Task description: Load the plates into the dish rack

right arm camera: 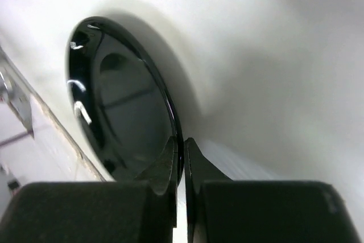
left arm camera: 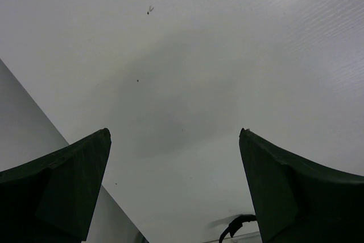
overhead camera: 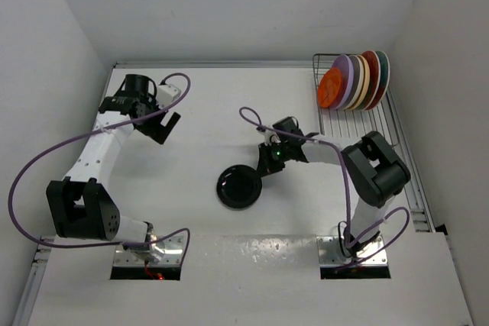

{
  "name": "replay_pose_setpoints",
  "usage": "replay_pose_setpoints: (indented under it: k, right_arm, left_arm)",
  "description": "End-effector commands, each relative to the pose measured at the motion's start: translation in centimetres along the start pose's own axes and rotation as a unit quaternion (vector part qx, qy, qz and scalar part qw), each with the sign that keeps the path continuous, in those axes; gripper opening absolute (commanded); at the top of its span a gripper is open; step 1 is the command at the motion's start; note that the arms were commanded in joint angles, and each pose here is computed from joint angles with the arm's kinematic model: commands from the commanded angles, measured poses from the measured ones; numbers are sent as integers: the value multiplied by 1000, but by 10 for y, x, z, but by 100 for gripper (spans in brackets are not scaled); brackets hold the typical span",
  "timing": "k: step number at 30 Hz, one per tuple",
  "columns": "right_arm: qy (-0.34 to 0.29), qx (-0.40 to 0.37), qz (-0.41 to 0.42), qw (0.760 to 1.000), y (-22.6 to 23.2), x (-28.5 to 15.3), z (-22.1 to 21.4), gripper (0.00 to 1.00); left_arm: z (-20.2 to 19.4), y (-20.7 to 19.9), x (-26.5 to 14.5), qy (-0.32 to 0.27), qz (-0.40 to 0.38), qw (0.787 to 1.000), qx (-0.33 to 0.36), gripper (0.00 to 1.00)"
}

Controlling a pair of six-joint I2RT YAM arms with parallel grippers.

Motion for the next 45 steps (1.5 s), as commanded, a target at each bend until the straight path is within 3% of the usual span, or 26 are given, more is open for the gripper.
replay_pose_setpoints:
  k: [1,3,4,6,7,9,10,11,14,16,17,21,36,39,45]
  right_arm:
    - [-116,-48,-29,992,6,-50,75,0]
    - [-177,-53,-51,981,10,-76,115,0]
    - [-241,-62,-81,965,11,-112,149,0]
    - [-289,-63,-121,948,6,-146,172,0]
    - [-332,-59,-178,924,-3,-177,196,0]
    - [-351,-62,-236,904,-17,-205,206,0]
    - [-386,-50,-318,864,-33,-243,223,0]
    - [-382,-56,-362,848,-47,-257,224,0]
    - [-388,-22,-541,746,-89,-326,228,0]
    - [-372,-12,-605,704,-109,-348,226,0]
    - [-363,9,-647,671,-120,-360,221,0]
    - [-340,9,-716,610,-145,-376,219,0]
    - [-258,38,-745,614,-215,-293,209,0]
    - [-241,25,-741,627,-215,-271,205,0]
    - [-223,11,-747,626,-212,-251,199,0]
  left_arm:
    - [6,8,0,-6,8,1000,-4,100]
    - [10,13,3,-5,10,1000,-2,100]
    - [14,15,4,-5,10,1000,-2,100]
    - [15,20,9,1,11,1000,-2,100]
    - [15,20,9,1,11,1000,-2,100]
    - [20,25,9,-4,15,1000,-6,100]
    - [19,25,14,3,13,1000,-6,100]
    - [21,28,17,1,11,1000,-10,100]
    - [19,32,27,15,8,1000,-10,100]
    - [25,34,29,12,10,1000,-10,100]
    - [23,34,33,17,7,1000,-10,100]
    - [35,43,42,18,10,1000,-14,100]
    - [43,49,62,32,4,999,-10,100]
    - [43,49,62,32,4,999,-10,100]
    - [45,50,64,32,4,999,-10,100]
Point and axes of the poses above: each gripper's point midway between its finger pads, its own x axis out along the fingers, its own y axis along the line the jaws close on, z = x × y, the point moved 3 cm from there along -x, back along the fingers, and after that the axes turned 10 degrees about -x, right-handed, at the moved point
